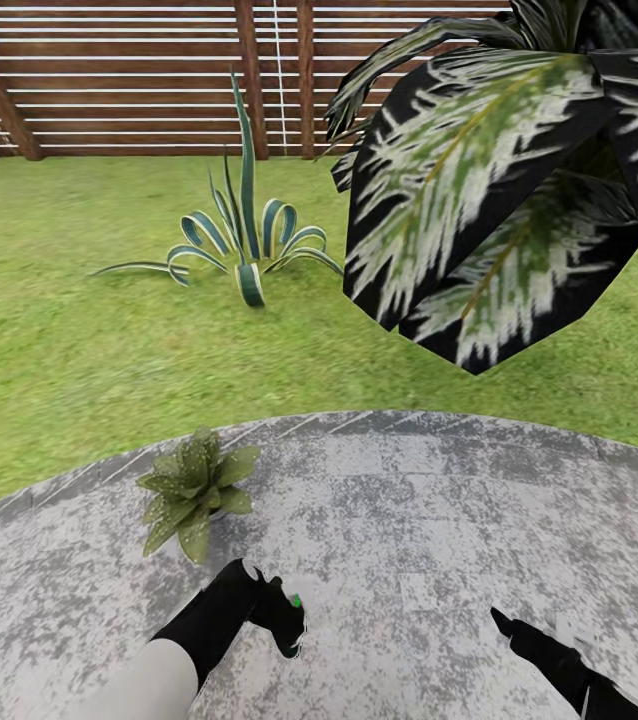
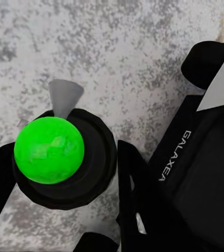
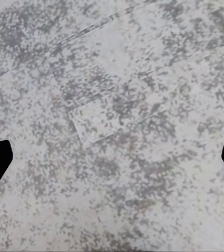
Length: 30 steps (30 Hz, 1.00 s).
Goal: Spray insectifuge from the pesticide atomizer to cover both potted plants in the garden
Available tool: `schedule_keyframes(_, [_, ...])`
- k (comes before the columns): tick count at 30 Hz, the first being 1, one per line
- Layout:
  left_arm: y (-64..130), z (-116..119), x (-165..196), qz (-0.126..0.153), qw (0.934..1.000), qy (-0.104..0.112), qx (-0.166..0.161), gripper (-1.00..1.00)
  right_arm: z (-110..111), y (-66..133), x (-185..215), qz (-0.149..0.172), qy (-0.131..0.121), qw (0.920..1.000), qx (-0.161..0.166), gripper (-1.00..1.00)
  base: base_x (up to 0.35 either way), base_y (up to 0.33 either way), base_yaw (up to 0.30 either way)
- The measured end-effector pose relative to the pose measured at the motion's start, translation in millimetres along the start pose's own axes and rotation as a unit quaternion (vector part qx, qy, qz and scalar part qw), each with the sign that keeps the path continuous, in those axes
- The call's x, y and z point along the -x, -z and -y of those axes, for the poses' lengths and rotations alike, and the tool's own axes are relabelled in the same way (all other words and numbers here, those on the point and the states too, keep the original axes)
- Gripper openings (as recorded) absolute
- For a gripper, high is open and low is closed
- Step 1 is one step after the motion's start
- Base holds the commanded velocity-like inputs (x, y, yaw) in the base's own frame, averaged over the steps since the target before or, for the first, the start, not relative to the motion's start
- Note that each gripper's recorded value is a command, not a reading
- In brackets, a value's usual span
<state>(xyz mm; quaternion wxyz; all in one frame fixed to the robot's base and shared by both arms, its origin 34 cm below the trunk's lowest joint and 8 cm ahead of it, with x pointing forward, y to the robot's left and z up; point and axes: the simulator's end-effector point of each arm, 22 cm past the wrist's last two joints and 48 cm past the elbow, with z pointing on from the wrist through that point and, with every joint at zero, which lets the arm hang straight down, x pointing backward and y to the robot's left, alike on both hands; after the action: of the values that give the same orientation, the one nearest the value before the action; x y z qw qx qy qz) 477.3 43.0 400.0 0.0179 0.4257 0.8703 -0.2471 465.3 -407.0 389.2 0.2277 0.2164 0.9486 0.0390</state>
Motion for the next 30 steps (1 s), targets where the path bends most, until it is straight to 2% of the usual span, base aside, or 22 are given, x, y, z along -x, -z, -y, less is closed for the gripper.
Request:
schedule_keyframes(2, [0.5,-2.9,-4.2,-0.002,1.0000,0.002,0.002,-1.00,0.1,0.1,2.1,0.005,0.003,1.0000,0.000,1.00,0.000,0.000,-0.007])
schedule_keyframes(5, [-6.6,5.9,-19.2,-0.014,0.9998,0.006,-0.011,-1.00,-0.5,0.2,2.9,0.007,0.004,1.0000,0.002,1.00,0.000,0.000,-0.001])
schedule_keyframes(17, [-9.2,9.4,-19.8,-0.008,0.9998,-0.002,-0.016,-1.00,-2.2,0.0,2.7,0.007,0.003,1.0000,0.004,1.00,-0.013,0.000,0.000])
schedule_keyframes(30, [-9.9,9.4,-23.2,-0.011,0.9998,0.001,-0.018,-1.00,-0.6,-0.1,2.5,0.006,0.003,1.0000,0.002,1.00,-0.255,0.000,0.000])
